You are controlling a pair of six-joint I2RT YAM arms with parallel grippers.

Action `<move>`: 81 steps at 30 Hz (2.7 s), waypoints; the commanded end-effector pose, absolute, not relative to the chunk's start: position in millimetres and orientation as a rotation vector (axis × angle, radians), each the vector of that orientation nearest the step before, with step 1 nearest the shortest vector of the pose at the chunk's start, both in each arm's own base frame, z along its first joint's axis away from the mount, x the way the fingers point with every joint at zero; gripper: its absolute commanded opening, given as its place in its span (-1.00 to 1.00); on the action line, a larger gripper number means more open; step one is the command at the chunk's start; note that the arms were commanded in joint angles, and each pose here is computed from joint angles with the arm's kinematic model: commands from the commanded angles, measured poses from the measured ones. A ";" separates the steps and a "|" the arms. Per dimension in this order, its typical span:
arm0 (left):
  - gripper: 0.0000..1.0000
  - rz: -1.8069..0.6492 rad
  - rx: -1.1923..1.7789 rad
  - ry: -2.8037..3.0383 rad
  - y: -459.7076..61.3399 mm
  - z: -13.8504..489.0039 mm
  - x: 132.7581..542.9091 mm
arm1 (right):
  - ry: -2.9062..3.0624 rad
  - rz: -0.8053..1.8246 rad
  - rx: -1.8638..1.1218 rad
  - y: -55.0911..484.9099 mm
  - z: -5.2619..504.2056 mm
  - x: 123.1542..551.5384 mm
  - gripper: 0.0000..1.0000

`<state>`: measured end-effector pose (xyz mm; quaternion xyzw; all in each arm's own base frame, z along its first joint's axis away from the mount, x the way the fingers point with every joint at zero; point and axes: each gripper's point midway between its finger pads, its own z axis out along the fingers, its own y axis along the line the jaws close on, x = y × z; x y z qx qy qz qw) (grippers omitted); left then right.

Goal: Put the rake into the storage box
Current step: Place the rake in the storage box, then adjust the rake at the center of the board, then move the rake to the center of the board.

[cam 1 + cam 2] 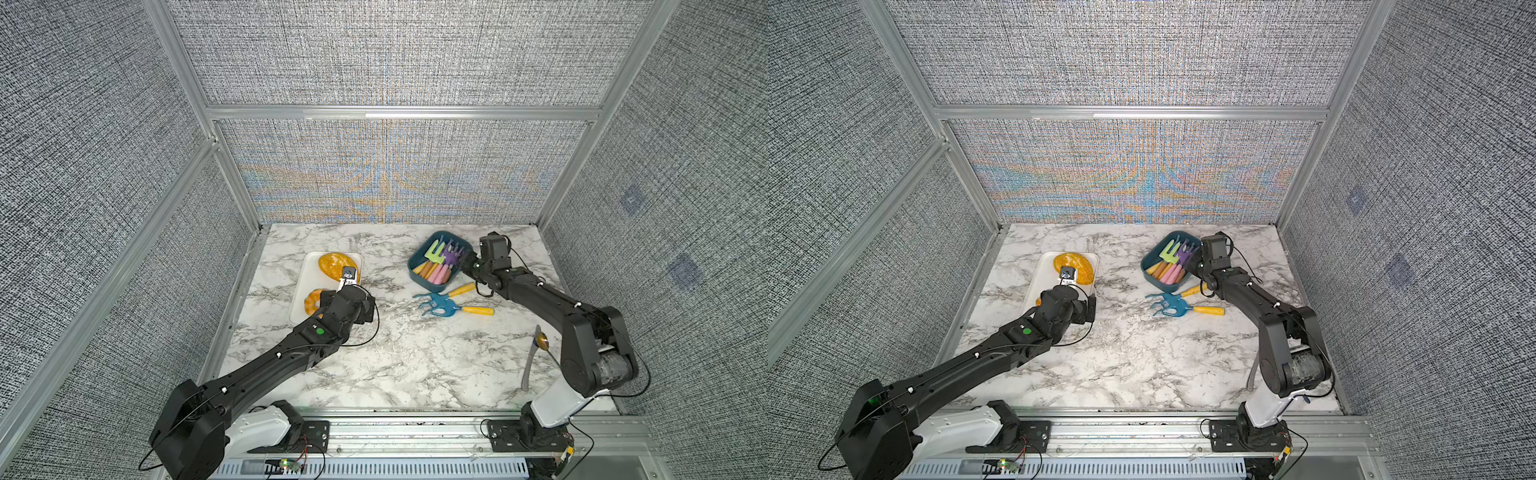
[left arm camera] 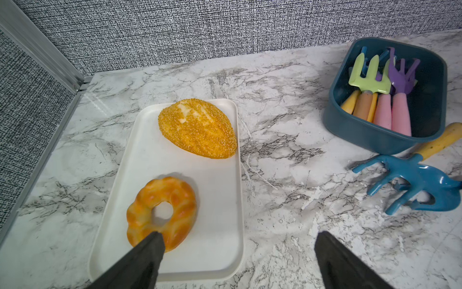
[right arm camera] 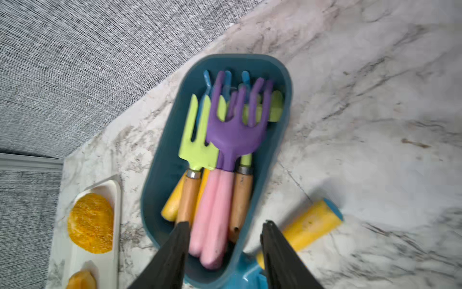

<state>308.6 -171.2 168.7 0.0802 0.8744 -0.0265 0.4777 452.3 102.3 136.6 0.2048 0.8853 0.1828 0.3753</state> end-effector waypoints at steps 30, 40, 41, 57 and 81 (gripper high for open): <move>0.98 -0.095 0.205 2.145 -182.1 164.8 314.8 | 2.576 0.559 0.274 138.7 52.4 316.8 -0.03; 0.98 -0.086 0.203 2.140 -180.3 166.3 314.8 | 2.453 0.432 0.327 97.2 82.8 418.5 -0.05; 0.98 -0.085 0.203 2.140 -179.8 166.3 314.4 | 2.455 0.432 0.329 96.0 80.8 426.7 -0.05; 0.98 -0.095 0.199 2.128 -178.6 172.1 312.8 | 2.678 0.480 0.255 117.9 14.9 344.6 -0.06; 0.98 -0.080 0.209 2.156 -182.2 160.1 316.1 | 2.647 0.104 -0.201 186.3 46.4 287.8 0.12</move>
